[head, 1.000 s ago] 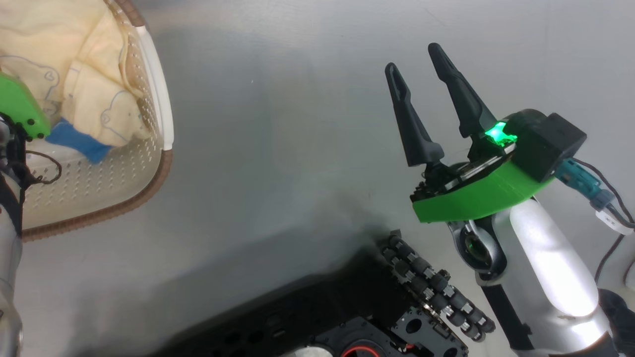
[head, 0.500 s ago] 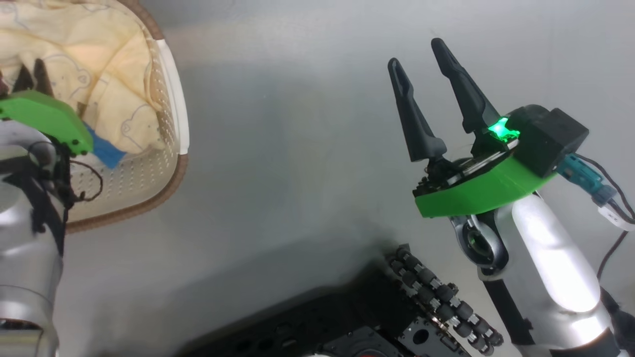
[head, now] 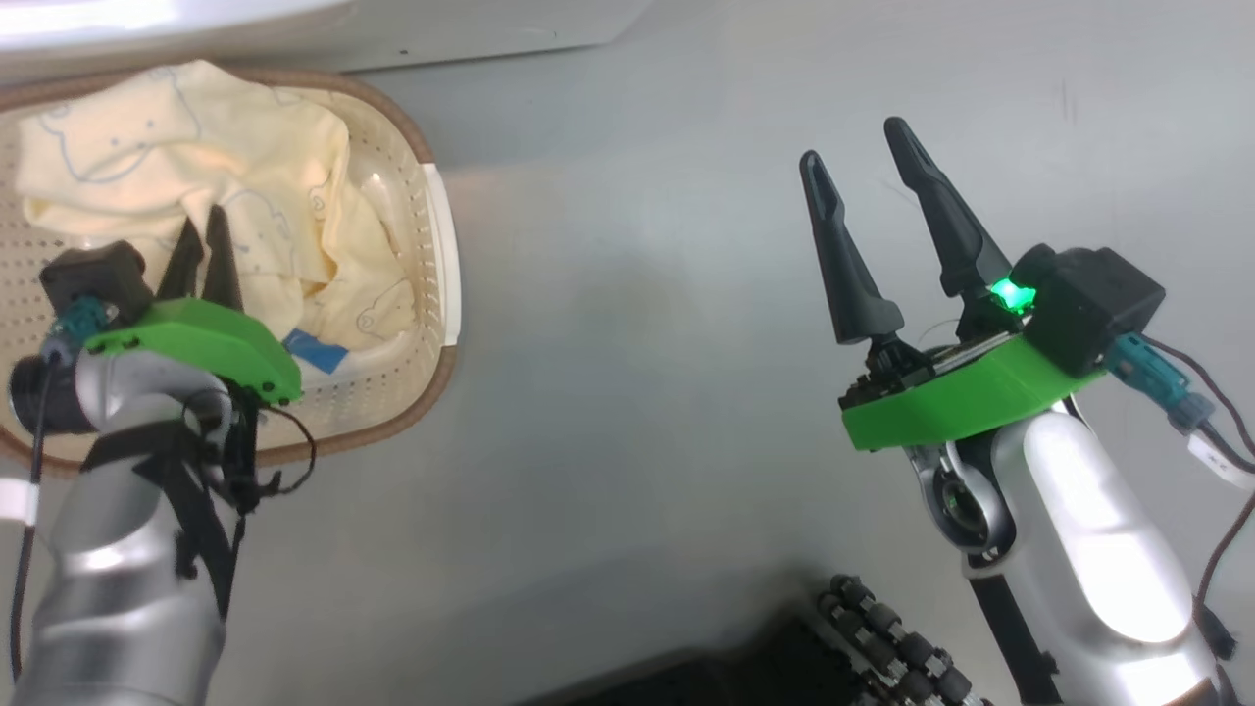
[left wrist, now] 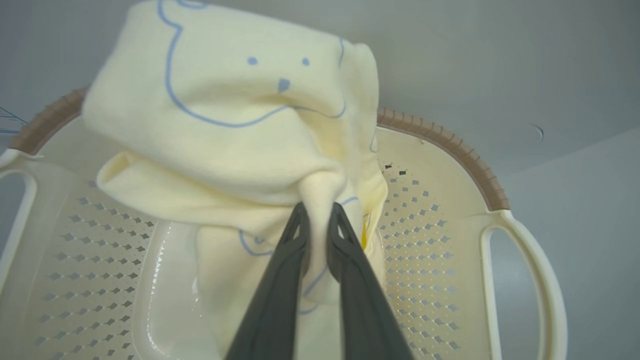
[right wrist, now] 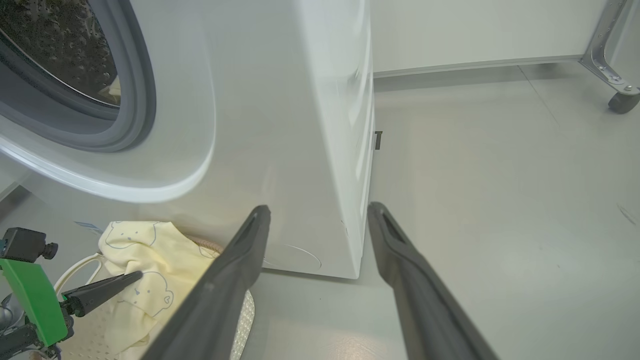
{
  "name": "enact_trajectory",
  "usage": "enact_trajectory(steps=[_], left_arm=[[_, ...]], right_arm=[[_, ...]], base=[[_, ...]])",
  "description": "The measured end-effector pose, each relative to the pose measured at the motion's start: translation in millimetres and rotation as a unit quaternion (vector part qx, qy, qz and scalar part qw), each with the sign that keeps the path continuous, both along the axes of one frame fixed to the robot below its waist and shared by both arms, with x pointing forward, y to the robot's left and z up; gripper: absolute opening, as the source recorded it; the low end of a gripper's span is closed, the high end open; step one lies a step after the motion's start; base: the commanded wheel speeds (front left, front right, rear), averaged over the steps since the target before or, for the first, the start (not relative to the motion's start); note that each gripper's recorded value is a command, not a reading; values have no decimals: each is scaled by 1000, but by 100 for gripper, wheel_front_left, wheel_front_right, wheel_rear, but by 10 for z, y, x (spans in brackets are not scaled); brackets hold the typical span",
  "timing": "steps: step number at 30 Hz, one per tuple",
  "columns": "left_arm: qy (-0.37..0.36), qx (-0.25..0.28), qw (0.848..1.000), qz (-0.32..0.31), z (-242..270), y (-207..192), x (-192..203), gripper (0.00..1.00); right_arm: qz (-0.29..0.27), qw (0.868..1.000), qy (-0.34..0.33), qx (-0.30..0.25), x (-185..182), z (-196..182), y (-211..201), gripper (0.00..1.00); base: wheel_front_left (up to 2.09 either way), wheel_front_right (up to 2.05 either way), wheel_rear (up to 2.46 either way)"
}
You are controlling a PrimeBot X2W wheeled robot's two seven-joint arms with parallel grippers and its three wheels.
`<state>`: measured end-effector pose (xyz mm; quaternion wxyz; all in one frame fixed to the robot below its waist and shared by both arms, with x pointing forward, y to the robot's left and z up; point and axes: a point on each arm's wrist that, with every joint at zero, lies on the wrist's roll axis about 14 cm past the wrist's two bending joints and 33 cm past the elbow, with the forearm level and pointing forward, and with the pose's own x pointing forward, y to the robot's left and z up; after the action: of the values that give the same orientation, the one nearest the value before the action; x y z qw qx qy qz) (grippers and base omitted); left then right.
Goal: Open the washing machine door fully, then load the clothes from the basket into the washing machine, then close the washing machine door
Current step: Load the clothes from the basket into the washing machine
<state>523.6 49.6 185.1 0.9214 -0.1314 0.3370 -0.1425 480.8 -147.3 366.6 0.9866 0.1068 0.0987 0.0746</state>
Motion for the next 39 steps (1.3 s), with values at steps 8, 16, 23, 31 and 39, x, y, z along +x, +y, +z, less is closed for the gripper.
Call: enact_trajectory(steps=[8,16,23,31,39], left_arm=[[-40,-7,999,15,498,121,-222,0],[-79,-18,996,39,1009,229,-502,0],[-110,-26,992,62,1421,331,-812,0],[-178,-20,981,72,1967,474,-1074,0],[-243,-13,966,91,2436,677,-1370,0]], right_arm=[[-5,1000,-26,4,-141,329,7,100],[-10,999,-51,8,-354,651,12,100],[-9,997,-76,4,-589,921,36,100],[-8,995,-102,-1,-875,1159,64,100],[-2,993,-120,0,-1110,1304,125,100]], base=[[0,0,0],[0,0,0],[0,0,0],[0,0,0],[0,0,0]])
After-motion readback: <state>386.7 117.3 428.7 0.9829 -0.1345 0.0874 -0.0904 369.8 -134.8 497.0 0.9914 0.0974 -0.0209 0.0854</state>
